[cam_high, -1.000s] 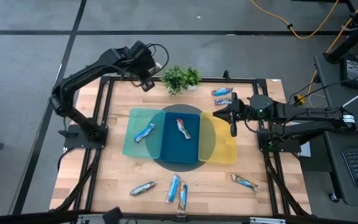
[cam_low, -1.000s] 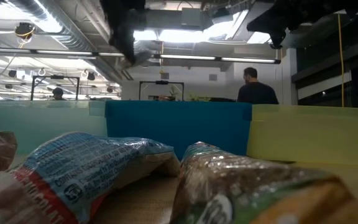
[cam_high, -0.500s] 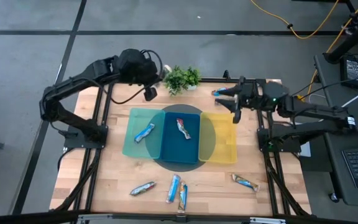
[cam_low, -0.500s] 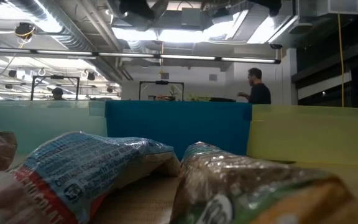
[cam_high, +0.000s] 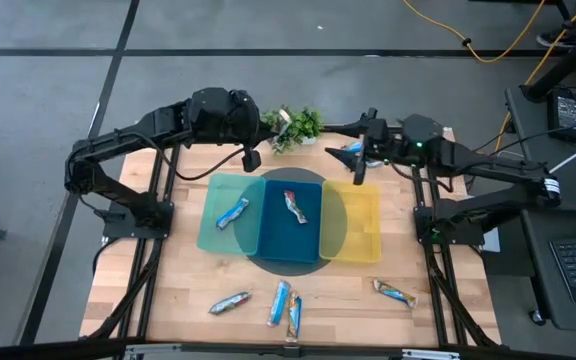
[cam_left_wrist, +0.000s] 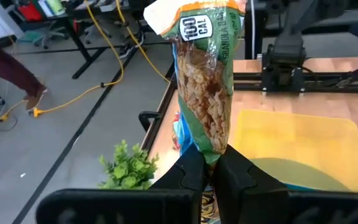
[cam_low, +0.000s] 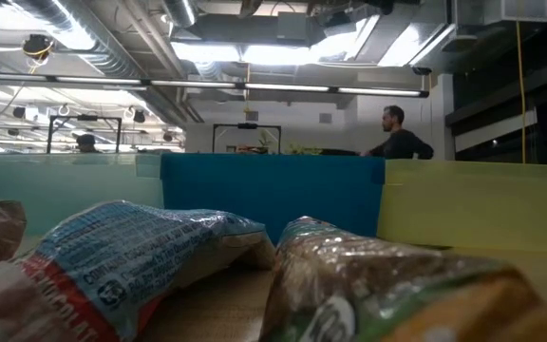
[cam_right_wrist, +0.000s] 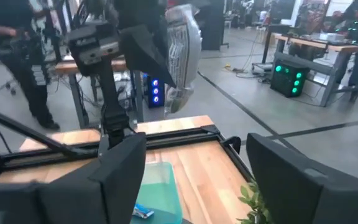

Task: Pick and place Granola Bars by type
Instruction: Put the yellow granola bar into the yellow bin

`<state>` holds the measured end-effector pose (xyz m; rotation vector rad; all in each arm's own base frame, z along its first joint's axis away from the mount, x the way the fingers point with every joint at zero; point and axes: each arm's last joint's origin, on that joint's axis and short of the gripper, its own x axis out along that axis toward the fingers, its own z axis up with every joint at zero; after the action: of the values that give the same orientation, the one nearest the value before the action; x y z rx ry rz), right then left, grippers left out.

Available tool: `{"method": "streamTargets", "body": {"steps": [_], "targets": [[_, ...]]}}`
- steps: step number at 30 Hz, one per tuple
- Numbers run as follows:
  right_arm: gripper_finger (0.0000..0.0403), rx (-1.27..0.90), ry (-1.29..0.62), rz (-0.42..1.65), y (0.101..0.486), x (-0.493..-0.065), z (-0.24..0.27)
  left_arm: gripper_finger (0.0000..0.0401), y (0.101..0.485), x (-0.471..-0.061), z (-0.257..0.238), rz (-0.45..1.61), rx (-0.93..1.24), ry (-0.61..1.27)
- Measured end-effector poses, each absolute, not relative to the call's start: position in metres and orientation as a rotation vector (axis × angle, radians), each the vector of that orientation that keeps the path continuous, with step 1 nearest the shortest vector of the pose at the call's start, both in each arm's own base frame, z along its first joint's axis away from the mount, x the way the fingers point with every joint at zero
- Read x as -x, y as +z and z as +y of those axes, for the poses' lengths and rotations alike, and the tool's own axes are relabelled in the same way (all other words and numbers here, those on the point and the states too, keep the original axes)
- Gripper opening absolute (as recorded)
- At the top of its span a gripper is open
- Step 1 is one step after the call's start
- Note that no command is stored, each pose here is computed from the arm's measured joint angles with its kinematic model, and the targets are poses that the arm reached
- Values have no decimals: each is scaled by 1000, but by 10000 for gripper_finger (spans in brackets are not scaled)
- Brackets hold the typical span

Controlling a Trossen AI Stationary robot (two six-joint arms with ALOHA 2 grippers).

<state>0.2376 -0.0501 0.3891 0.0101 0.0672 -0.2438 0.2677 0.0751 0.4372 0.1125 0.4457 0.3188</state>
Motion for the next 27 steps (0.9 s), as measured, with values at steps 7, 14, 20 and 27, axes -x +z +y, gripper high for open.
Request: {"method": "streamTargets", "body": {"steps": [7,14,20,27], "targets": [[282,16,-226,76,400,-268,-56,9,435,-272,69,455,-125,290],[282,49,-172,65,410,-288,-58,9,434,-274,67,460,-129,283],[282,58,-143,59,413,-305,-61,8,431,-280,68,460,-126,272],[282,77,-121,66,414,-317,-63,8,426,-287,64,471,-135,248]]}}
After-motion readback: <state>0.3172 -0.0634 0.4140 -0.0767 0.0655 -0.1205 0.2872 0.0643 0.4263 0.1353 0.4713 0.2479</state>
